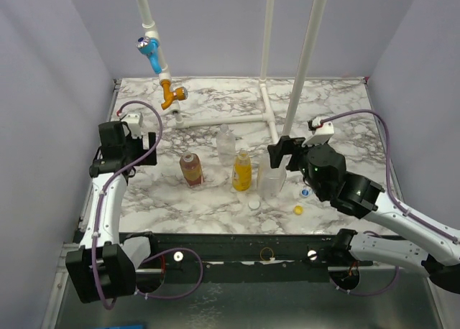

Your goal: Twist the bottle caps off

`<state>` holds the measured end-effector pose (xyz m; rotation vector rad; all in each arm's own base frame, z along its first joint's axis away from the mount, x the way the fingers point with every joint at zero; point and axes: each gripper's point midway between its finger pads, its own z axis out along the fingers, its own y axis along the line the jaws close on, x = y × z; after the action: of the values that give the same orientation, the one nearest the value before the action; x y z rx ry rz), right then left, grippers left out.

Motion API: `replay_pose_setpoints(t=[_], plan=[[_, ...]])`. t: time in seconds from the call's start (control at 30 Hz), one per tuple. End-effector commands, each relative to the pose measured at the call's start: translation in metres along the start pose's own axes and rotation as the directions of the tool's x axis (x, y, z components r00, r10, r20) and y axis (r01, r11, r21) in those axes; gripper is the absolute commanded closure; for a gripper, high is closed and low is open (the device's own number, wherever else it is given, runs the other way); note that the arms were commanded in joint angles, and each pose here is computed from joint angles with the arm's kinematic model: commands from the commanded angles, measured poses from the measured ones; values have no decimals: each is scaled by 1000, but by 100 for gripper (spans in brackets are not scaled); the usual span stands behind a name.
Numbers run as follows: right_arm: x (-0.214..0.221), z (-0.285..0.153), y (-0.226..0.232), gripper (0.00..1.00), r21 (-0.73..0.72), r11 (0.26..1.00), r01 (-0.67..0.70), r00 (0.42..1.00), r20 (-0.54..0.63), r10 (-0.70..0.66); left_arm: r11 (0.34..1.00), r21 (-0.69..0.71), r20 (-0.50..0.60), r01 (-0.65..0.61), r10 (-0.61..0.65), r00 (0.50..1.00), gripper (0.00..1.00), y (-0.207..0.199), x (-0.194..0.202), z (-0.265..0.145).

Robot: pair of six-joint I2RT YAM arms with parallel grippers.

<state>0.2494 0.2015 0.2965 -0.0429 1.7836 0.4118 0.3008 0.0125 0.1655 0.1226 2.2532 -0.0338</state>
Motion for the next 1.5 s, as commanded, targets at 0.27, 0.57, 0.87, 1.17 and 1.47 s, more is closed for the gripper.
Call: replay_pose_setpoints(t=[0.27, 0.57, 0.87, 1.17, 1.47], plan=[[71, 10, -123, 7, 388, 917, -90, 972, -167, 167, 983, -60, 54, 173, -170, 984, 1, 51, 13, 57], [45, 49, -261, 10, 587, 751, -303, 933, 23, 358, 965, 32, 25, 259, -260, 965, 1, 43, 15, 94], [42, 84, -358, 0, 744, 625, -236, 971, 200, 129, 966, 57, 236, 251, -257, 937, 1, 48, -14, 106], [103, 93, -384, 0, 719, 684, -122, 992, 76, 97, 951, 145, 324, 274, -308, 895, 1, 38, -12, 129], [107, 86, -370, 0, 646, 757, -99, 989, 149, 2, 948, 184, 371, 259, -311, 875, 1, 23, 3, 131]])
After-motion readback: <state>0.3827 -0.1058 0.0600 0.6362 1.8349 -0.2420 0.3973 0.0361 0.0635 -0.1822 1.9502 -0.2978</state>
